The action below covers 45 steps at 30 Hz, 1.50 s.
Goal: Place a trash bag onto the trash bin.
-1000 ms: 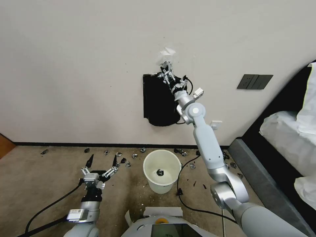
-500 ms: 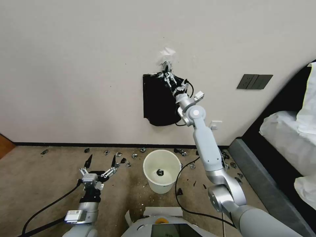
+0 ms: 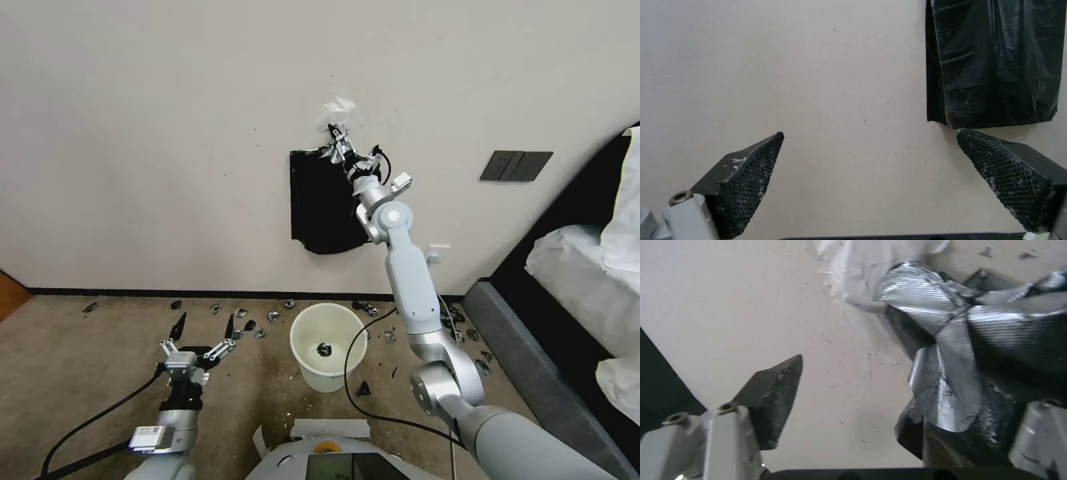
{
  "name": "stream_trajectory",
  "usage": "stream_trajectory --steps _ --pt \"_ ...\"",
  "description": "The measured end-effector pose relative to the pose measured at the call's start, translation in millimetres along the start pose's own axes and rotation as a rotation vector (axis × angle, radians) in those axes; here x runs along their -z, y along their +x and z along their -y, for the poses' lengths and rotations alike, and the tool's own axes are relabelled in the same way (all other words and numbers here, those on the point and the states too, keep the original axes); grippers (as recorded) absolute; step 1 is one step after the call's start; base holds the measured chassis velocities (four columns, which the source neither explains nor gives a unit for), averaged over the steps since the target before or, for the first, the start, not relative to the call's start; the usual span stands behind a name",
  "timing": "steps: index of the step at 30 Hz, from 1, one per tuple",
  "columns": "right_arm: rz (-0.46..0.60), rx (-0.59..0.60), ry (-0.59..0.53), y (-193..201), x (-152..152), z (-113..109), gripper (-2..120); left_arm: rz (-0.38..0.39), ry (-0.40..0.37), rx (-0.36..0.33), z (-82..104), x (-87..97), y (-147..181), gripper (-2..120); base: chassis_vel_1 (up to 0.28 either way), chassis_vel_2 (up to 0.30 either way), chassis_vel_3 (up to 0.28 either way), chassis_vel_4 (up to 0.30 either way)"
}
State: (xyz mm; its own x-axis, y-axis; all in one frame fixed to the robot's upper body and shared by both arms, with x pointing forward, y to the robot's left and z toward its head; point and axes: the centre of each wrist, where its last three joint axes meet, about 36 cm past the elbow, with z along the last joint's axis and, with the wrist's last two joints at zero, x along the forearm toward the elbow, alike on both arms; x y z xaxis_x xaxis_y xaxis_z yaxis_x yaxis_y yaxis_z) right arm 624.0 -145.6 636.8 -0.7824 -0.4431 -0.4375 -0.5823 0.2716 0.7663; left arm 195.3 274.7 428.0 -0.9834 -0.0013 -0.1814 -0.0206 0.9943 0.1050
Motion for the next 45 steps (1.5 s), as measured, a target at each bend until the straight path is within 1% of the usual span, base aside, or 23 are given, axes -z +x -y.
stream_trajectory --steps 1,2,3,4,7,8,9,10,12,13,14,15,16,17,23,29,33,34,35,36,39,41,45 --pt "0.009 -0.007 -0.008 -1.4 -1.6 4.2 66 -0.001 -0.004 -0.001 -1.1 1.1 0.9 100 0.000 0.000 0.000 0.000" --pt "0.013 -0.011 -0.011 -1.8 -1.9 6.5 64 -0.002 -0.007 -0.002 -1.8 1.6 1.2 100 0.000 0.000 0.000 0.000" --pt "0.019 -0.018 -0.014 -1.3 -1.8 10.5 58 -0.003 -0.011 -0.002 -2.8 2.1 1.6 100 0.000 0.000 0.000 0.000" --pt "0.019 -0.018 -0.014 -1.3 -1.8 10.5 58 -0.003 -0.011 -0.002 -2.8 2.1 1.6 100 0.000 0.000 0.000 0.000" --pt "0.024 -0.029 -0.014 2.8 0.8 19.9 44 -0.007 -0.013 -0.002 -3.4 2.4 2.8 100 0.000 0.000 0.000 0.000" --pt "0.024 -0.029 -0.014 2.8 0.8 19.9 44 -0.007 -0.013 -0.002 -3.4 2.4 2.8 100 0.000 0.000 0.000 0.000" --pt "0.027 -0.033 -0.016 2.9 0.9 22.8 37 -0.010 -0.014 -0.003 -3.4 2.4 3.6 100 0.000 0.000 0.000 0.000" --pt "0.032 -0.034 -0.020 2.8 1.6 24.5 34 -0.012 -0.014 -0.003 -3.4 2.9 4.3 100 0.000 0.000 0.000 0.000" --pt "0.040 -0.033 -0.026 3.2 3.5 25.3 25 -0.013 -0.018 -0.004 -3.6 4.6 5.5 100 0.000 0.000 0.000 0.000" --pt "0.040 -0.033 -0.026 3.2 3.5 25.3 25 -0.013 -0.018 -0.004 -3.6 4.6 5.5 100 0.000 0.000 0.000 0.000" --pt "0.041 -0.032 -0.031 3.3 3.9 24.7 21 -0.014 -0.019 -0.002 -3.9 5.0 5.9 100 0.000 0.000 0.000 0.000" --pt "0.041 -0.031 -0.035 2.8 4.2 24.1 13 -0.015 -0.021 0.000 -4.4 5.1 6.3 100 0.000 0.000 0.000 0.000" --pt "0.041 -0.031 -0.035 2.8 4.2 24.1 13 -0.015 -0.021 0.000 -4.4 5.1 6.3 100 0.000 0.000 0.000 0.000" --pt "0.046 -0.032 -0.030 -0.8 7.0 24.8 2 -0.014 -0.021 0.000 -4.4 5.7 6.2 100 0.000 0.000 0.000 0.000" --pt "0.037 -0.030 0.004 4.3 5.6 27.4 0 -0.017 -0.019 0.004 -3.6 6.3 7.4 100 0.000 0.000 0.000 0.000" --pt "0.030 -0.007 0.044 22.6 -4.1 29.1 0 -0.017 -0.013 0.006 -1.7 6.2 7.5 100 0.000 0.000 0.000 0.000" --pt "0.000 0.119 0.121 54.3 -18.3 29.2 0 -0.018 -0.011 0.005 -0.9 5.5 7.5 100 0.000 0.000 0.000 0.000" --pt "0.000 0.119 0.121 54.3 -18.3 29.2 0 -0.018 -0.011 0.005 -0.9 5.5 7.5 100 0.000 0.000 0.000 0.000" --pt "-0.020 0.156 0.151 66.9 -23.7 29.5 0 -0.018 -0.012 0.003 -1.2 5.7 7.5 100 0.000 0.000 0.000 0.000" --pt "-0.020 0.156 0.151 66.9 -23.7 29.5 0 -0.018 -0.012 0.003 -1.2 5.7 7.5 100 0.000 0.000 0.000 0.000" --pt "-0.067 0.198 0.207 95.0 -37.4 29.3 0 -0.014 -0.015 -0.003 -1.8 6.3 6.1 100 0.000 0.000 0.000 0.000" --pt "-0.076 0.207 0.218 101.9 -40.6 27.5 0 -0.013 -0.013 -0.005 -1.4 5.9 5.6 100 0.000 0.000 0.000 0.000" --pt "-0.112 0.235 0.265 126.1 -48.4 17.1 0 -0.013 0.003 -0.010 3.3 2.8 3.9 100 0.000 0.000 0.000 0.000"
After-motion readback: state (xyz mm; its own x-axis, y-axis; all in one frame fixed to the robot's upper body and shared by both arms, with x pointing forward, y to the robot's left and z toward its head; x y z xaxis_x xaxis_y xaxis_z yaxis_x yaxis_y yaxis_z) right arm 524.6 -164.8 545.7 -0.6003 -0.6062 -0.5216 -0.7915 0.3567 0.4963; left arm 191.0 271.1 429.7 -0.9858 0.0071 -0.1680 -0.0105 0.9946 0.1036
